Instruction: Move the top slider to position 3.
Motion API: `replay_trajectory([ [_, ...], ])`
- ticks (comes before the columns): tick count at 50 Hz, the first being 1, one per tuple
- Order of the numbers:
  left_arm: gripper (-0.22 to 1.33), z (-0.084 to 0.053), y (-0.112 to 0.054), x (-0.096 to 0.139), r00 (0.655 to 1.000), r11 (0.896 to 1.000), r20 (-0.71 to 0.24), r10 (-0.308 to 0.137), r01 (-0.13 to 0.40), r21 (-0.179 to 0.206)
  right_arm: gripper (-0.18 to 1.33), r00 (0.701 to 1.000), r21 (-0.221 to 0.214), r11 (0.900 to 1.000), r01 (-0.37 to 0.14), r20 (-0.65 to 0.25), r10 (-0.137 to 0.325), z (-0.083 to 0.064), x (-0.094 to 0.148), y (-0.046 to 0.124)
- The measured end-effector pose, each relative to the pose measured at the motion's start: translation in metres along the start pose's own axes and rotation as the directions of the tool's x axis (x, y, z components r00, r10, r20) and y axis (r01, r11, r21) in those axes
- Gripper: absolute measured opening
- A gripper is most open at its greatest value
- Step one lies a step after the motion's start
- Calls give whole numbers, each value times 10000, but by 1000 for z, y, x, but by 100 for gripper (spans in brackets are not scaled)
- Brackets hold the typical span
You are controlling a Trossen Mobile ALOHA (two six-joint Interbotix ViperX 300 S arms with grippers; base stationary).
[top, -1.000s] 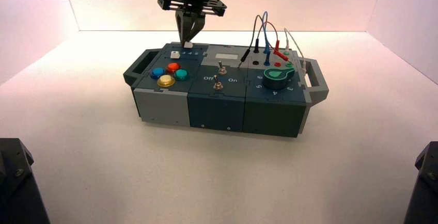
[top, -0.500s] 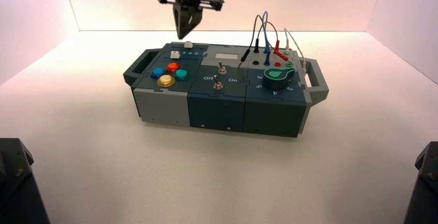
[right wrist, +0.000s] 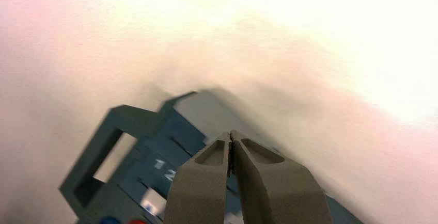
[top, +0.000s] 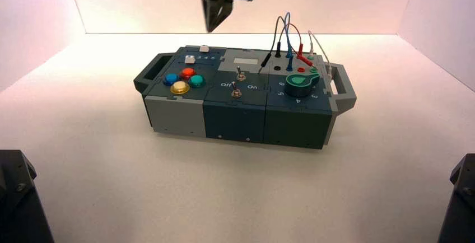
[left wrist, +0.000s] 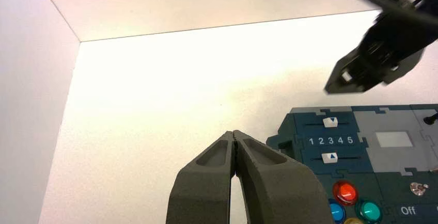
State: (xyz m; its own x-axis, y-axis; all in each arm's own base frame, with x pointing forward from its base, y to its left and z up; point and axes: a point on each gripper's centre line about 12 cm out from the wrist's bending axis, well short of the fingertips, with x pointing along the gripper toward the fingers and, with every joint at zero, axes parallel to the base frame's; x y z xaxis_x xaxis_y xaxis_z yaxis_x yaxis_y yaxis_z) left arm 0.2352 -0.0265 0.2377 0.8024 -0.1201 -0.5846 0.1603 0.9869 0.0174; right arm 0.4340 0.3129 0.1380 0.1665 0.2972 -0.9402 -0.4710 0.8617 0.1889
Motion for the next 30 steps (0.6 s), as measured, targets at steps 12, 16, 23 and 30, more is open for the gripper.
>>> replay_trajectory([
  [12,-17,1,0,0,10000,10000,16,-12,12,10,-14,9993,60,10000,57,-359,-55,-13,-2,-2],
  [16,-17,0,0,0,10000,10000,16,-12,12,10,-14,9979,89,9999,52,-653,-46,-22,5,-2],
  [23,-17,0,0,0,10000,10000,0,-12,12,9,-14,9961,145,9999,54,-880,-41,-30,11,-3],
  [30,-17,1,-1,0,10000,10000,17,-29,29,4,-14,9955,180,9998,1,-946,16,-33,13,-1],
])
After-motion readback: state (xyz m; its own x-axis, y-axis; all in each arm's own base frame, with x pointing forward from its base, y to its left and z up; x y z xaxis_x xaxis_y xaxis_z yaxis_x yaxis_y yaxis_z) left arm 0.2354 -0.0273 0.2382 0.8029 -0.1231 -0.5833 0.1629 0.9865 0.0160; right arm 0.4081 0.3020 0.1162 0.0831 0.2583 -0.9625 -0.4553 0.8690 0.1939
